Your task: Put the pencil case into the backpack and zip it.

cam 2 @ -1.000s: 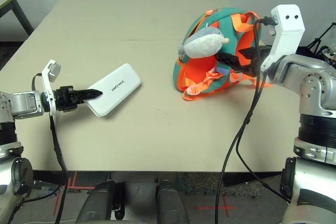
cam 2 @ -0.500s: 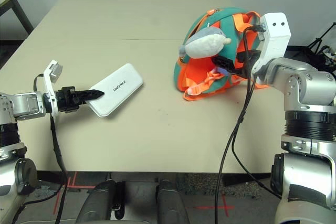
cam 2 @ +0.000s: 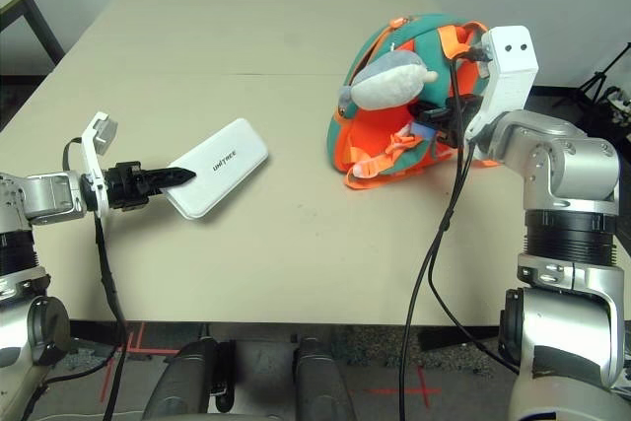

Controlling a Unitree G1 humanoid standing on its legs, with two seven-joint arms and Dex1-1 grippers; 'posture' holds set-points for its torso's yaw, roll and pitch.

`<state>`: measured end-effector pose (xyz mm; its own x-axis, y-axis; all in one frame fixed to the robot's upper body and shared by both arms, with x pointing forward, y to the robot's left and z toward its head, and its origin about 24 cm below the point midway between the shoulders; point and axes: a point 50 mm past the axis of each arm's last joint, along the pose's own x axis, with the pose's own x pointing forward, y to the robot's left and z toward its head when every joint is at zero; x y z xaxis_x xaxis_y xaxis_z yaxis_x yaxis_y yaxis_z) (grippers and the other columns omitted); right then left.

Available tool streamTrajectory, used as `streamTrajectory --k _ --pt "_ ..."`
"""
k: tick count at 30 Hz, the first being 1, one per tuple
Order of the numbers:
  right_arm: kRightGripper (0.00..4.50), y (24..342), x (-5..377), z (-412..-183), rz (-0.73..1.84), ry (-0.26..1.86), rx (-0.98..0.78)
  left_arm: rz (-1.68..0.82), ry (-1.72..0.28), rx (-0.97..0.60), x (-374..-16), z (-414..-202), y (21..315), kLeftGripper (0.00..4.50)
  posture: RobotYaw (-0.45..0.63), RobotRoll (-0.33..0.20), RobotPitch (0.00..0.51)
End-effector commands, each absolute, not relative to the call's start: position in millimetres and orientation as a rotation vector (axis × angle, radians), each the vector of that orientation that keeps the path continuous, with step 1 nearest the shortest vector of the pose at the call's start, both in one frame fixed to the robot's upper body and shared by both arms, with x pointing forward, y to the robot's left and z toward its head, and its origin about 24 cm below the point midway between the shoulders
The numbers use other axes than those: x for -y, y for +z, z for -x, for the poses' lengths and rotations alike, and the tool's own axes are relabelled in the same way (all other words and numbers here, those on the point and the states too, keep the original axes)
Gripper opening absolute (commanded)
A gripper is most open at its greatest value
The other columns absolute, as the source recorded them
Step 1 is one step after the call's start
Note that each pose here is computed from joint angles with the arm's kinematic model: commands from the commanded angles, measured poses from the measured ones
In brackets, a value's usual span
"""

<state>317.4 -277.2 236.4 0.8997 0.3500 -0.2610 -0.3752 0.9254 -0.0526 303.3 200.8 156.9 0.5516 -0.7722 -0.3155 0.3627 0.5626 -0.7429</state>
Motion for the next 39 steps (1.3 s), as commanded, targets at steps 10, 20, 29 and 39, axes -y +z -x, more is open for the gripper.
streamTrajectory --k 10,20,29,39 --pt "0.19 278 247 -251 0.163 0.557 -0.242 0.622 -0.751 -0.728 -199 -317 165 1.45 -0.10 0.000 0.094" --pt "0.19 300 227 -209 0.203 0.726 -0.244 0.602 -0.782 -0.752 -191 -333 163 1.45 -0.20 0.000 0.092" --pt "0.19 315 226 -168 0.155 0.865 -0.311 0.603 -0.808 -0.766 -183 -343 157 1.45 -0.27 0.000 0.093" --pt "0.19 265 224 -157 0.024 0.723 -0.450 0.544 -0.837 -0.730 -190 -343 177 1.45 -0.22 0.000 0.111"
